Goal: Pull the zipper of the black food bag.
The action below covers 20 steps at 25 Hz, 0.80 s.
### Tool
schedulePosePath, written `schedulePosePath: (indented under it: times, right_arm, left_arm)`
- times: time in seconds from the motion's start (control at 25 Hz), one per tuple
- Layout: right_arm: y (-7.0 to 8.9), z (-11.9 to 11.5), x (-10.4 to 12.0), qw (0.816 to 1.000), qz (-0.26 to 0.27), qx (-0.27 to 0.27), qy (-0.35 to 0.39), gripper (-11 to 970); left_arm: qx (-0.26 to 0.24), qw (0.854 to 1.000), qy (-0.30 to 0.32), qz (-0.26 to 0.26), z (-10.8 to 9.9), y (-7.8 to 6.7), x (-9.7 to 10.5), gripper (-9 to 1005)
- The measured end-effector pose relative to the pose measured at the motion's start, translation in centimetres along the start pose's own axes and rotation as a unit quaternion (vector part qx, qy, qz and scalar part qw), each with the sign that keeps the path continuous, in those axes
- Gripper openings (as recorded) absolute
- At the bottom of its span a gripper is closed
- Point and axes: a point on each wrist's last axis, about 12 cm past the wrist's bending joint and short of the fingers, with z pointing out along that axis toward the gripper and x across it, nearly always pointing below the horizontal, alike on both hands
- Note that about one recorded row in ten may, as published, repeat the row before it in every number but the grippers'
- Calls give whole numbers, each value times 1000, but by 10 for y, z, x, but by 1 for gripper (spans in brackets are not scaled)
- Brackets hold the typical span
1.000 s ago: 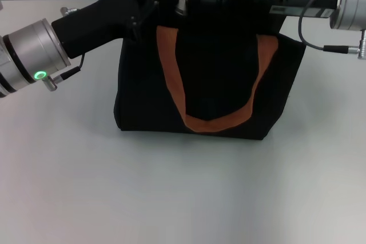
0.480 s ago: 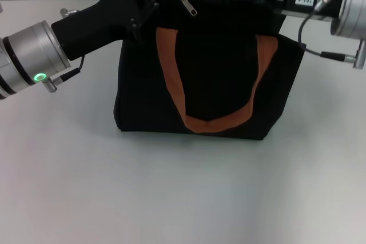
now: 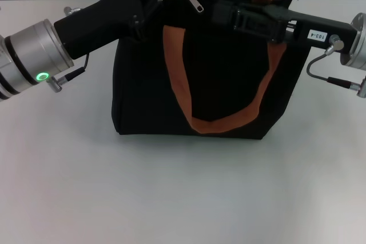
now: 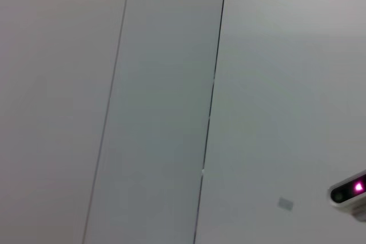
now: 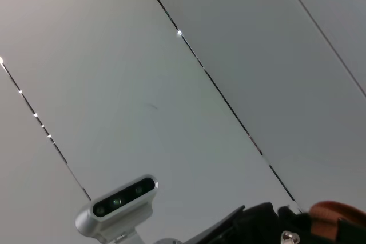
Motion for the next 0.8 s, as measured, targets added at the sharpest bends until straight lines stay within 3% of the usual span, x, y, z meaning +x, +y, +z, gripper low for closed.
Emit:
schedulePosePath:
  times: [0.08,0.44,0.8]
  right_arm:
    - [0,0,1,1000,1,2,1,347]
    - [-4,3,-1,1000,7,14,1,397]
    - [-4,3,-3,998,60,12,2,401]
  left_arm:
    - [9,1000,-3,-3,5,-1,0,95]
    - [27,1000,0,12,16,-4,0,98]
    - [23,1000,-7,13,18,-3,-1,101]
